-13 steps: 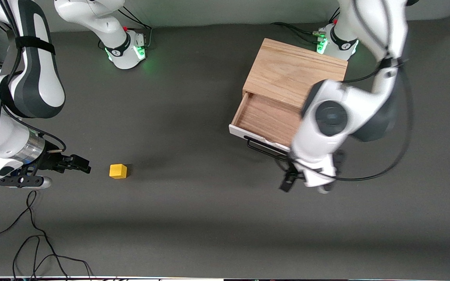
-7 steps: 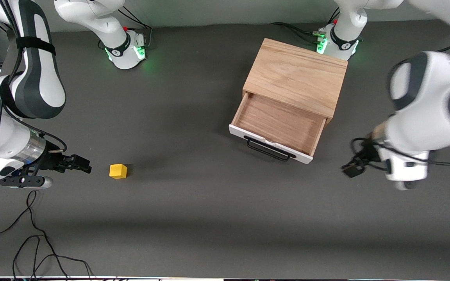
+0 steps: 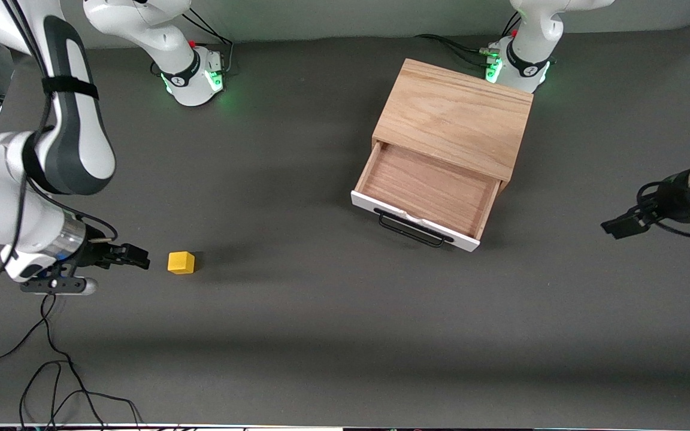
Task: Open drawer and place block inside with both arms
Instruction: 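Lower the right gripper onto the yellow cube and grasp it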
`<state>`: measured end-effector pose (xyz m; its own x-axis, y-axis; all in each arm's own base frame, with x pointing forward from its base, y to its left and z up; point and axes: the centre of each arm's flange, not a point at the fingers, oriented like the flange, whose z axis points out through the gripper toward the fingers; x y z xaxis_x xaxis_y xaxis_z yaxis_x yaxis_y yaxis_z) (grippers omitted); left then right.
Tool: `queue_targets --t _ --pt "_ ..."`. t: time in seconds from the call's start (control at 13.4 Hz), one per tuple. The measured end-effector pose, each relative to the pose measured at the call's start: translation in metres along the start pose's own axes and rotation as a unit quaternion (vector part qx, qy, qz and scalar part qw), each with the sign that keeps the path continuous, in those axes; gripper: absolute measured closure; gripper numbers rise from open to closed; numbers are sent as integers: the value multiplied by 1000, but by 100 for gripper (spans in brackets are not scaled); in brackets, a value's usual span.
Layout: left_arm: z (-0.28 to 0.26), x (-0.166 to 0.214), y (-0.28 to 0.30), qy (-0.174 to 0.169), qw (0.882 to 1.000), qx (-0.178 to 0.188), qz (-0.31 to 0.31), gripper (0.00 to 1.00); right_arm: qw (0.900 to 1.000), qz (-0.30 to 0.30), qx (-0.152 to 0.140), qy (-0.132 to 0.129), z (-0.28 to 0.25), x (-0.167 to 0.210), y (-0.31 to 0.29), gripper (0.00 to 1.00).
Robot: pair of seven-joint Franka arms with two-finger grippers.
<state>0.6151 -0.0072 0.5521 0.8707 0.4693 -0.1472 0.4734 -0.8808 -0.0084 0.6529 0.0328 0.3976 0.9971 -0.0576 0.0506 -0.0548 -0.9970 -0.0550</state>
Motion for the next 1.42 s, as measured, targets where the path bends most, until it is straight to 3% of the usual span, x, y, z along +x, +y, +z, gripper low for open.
queue_targets --t 0.3,0.52,0.67,1.2,1.42 --pt "-15 -26 -12 6 997 -1 81 0 1000 -10 -16 1 66 -9 -4 0" --pt "-29 -41 -15 21 982 -5 188 0 1000 -10 -25 0 106 -26 3 0" --pt "-33 -43 -16 29 973 -4 228 0 999 -13 -31 -3 129 -34 2 0" --pt "-36 -51 -4 40 966 3 256 0 999 -12 -43 -28 173 -51 6 0" --pt "-34 -56 1 44 963 21 264 0 999 -12 -44 -19 180 -55 7 0"
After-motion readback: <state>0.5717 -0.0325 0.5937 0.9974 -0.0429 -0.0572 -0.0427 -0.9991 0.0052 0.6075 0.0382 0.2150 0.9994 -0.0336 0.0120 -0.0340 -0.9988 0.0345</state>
